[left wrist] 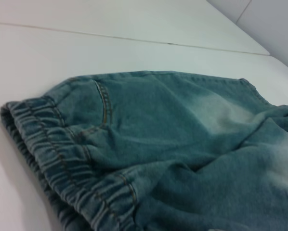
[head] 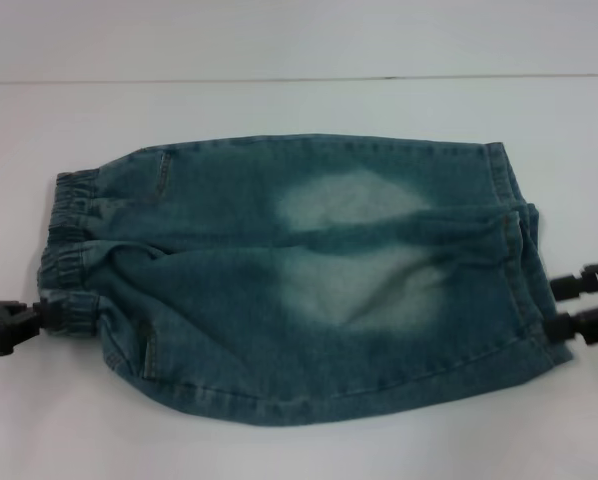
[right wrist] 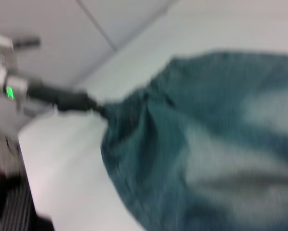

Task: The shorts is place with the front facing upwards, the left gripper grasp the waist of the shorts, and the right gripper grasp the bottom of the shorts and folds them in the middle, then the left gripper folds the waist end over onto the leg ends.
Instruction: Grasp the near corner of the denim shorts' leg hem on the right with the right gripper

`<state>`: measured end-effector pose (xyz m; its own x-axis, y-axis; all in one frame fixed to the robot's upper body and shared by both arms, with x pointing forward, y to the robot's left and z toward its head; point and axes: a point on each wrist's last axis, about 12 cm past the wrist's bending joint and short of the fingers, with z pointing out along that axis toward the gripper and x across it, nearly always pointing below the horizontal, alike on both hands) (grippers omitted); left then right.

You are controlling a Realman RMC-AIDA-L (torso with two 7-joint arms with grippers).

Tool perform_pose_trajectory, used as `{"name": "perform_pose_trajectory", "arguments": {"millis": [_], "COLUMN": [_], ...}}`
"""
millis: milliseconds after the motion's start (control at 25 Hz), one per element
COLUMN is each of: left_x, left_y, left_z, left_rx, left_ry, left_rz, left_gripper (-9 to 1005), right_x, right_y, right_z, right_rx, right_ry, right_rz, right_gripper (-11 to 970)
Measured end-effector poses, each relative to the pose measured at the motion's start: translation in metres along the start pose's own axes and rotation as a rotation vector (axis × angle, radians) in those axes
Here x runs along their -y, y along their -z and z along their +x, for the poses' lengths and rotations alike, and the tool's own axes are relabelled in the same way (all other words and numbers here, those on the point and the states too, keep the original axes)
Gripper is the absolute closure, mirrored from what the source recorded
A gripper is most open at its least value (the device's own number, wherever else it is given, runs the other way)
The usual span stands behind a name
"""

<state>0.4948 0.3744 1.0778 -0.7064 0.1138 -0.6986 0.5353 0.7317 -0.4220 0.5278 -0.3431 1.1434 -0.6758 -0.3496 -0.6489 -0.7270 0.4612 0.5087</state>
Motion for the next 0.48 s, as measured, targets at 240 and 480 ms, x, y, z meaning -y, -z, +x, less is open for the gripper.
{"name": "perform_pose_trajectory", "arguments": {"millis": [240,480], "left_x": [-0.0016,-0.0019], "left_y": [-0.0028,-0.0054], "left_z": [-0.0063,-0.0097], "left_rx": [0.008,0.012], "left_ry": [-0.008,-0.013], "left_rz": [-0.014,-0.019], "left_gripper": [980,979], "right_x": [0.0021,0.0078], "right_y": [-0.0003,-0.0027], "right_z": [-0.0063,-0.0083], "right_rx": [-0.22,-0.361], "right_ry": [-0.019,-0.041], "right_rz": [0.057,0.12], "right_gripper": [47,47]}}
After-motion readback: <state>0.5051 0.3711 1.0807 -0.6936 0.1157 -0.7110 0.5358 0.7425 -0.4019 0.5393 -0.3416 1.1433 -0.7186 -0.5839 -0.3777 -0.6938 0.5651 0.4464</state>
